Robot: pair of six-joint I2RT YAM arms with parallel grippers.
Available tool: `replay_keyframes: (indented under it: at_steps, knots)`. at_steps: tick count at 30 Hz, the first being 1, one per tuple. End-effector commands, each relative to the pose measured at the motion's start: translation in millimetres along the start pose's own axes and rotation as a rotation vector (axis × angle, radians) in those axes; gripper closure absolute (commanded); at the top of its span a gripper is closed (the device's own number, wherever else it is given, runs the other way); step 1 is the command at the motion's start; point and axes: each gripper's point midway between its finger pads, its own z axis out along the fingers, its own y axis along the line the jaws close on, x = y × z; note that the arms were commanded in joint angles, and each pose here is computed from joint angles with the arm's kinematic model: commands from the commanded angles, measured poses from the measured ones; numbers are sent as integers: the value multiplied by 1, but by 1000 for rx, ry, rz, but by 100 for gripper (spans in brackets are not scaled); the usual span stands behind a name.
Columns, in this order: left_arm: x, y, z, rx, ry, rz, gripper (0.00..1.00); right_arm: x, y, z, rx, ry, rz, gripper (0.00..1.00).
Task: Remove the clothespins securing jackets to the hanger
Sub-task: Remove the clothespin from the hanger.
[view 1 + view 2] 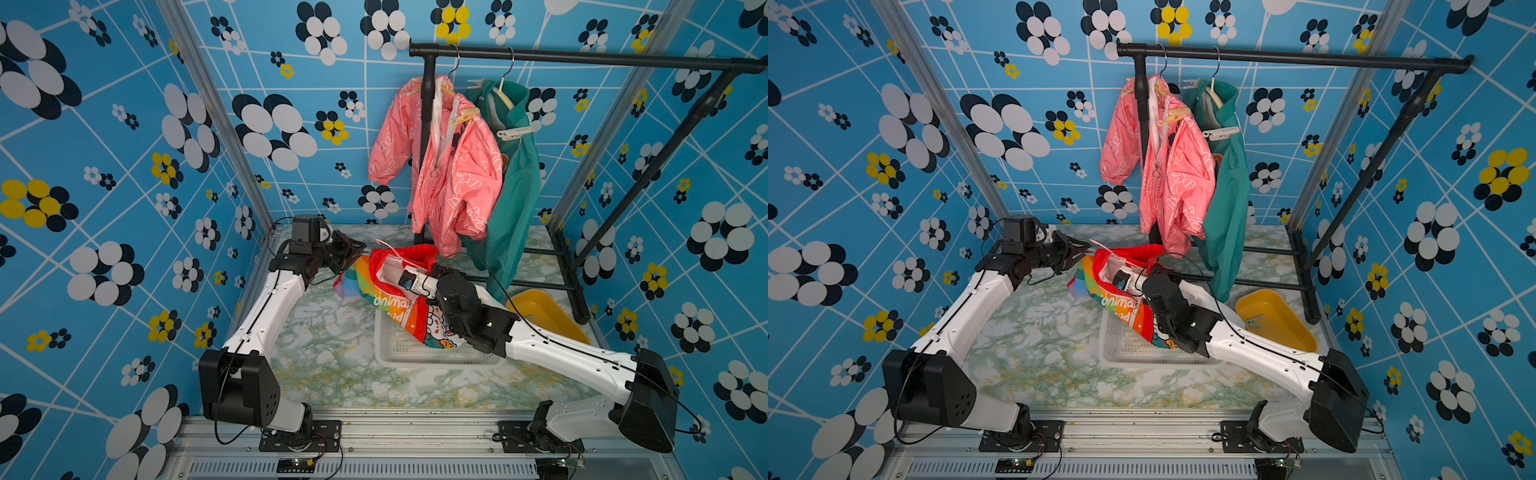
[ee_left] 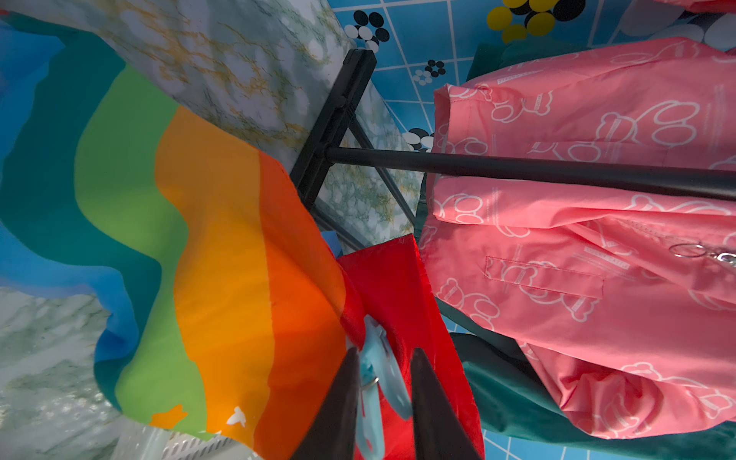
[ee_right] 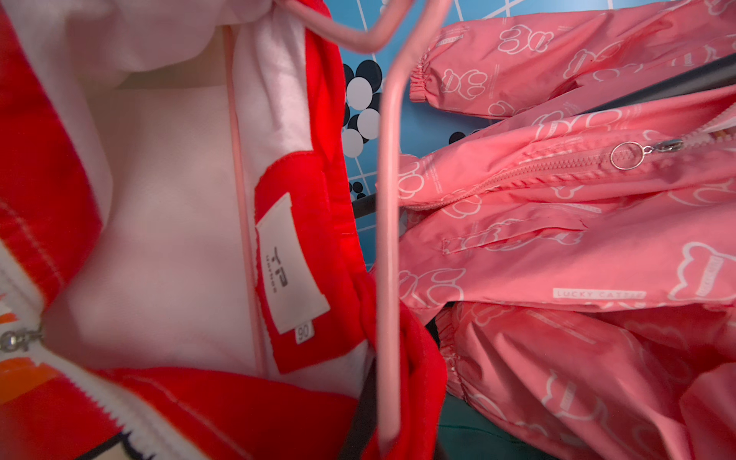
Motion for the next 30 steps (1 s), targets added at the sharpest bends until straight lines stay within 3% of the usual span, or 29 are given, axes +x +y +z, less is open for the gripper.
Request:
replay_keyframes:
  at_steps: [1, 3, 8, 11, 21, 30]
  knots:
    - [2, -4, 4, 17, 27, 21, 81, -9, -21, -4, 54, -19, 57, 100]
    - [4, -3, 5, 11, 31, 28, 80, -9, -22, -5, 54, -19, 59, 100]
    - [2, -6, -3, -21, 4, 98, 51, -8, -21, -4, 50, -16, 57, 100]
    - [-6, -10, -17, -78, -56, 172, 46, -9, -20, -4, 50, -17, 57, 100]
    - [6, 0, 0, -26, 38, 10, 45, -10, -15, 2, 60, -11, 40, 100]
    - [4, 11, -5, -83, 26, 29, 41, -11, -19, 0, 71, -22, 54, 100]
